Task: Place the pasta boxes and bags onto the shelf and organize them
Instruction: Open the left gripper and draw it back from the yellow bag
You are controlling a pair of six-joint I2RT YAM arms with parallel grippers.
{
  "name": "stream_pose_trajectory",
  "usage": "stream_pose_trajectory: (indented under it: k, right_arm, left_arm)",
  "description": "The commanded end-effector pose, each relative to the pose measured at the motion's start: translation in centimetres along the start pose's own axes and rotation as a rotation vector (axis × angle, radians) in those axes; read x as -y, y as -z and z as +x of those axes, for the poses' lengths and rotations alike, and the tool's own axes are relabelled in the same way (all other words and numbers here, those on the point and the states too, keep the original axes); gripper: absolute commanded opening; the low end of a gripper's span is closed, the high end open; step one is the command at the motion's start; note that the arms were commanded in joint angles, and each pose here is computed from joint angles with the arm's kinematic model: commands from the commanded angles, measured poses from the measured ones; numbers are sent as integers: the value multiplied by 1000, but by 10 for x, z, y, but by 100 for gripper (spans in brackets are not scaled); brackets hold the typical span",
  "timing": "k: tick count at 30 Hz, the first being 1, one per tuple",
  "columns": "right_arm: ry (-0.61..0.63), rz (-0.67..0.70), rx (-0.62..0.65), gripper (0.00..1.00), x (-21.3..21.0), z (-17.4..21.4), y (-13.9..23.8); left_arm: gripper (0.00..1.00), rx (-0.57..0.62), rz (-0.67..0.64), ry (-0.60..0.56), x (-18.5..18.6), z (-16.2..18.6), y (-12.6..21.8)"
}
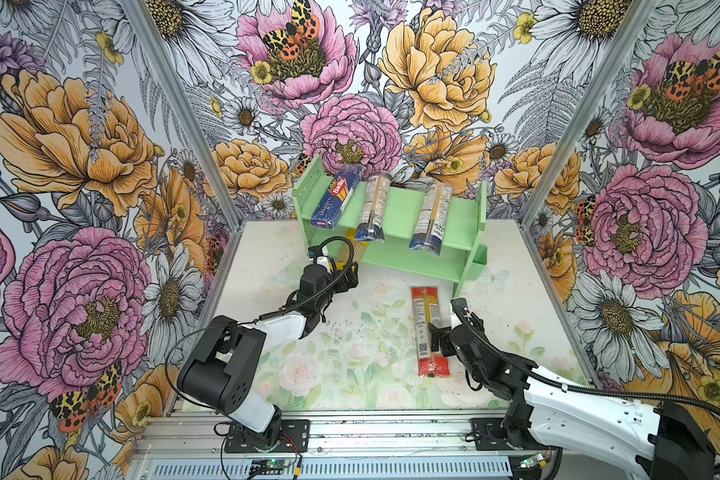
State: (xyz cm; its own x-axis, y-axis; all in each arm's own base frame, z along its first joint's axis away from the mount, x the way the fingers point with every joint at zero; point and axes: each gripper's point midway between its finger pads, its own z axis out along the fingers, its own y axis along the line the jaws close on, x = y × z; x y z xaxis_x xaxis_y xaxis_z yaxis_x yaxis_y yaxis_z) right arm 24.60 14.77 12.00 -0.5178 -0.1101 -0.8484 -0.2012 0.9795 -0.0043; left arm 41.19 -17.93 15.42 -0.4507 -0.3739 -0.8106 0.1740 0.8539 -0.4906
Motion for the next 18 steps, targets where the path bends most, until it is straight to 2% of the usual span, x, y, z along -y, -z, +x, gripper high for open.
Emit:
stream_pose_trajectory:
  k: [1, 18]
  right_arm:
    - [-34, -16, 9, 100, -5, -11, 0]
    - [-45, -23, -106, 100, -14, 15, -17]
  left_arm:
    - [99, -11, -40, -64, -4, 4, 11]
    - [99, -72, -54, -76, -12, 21, 41]
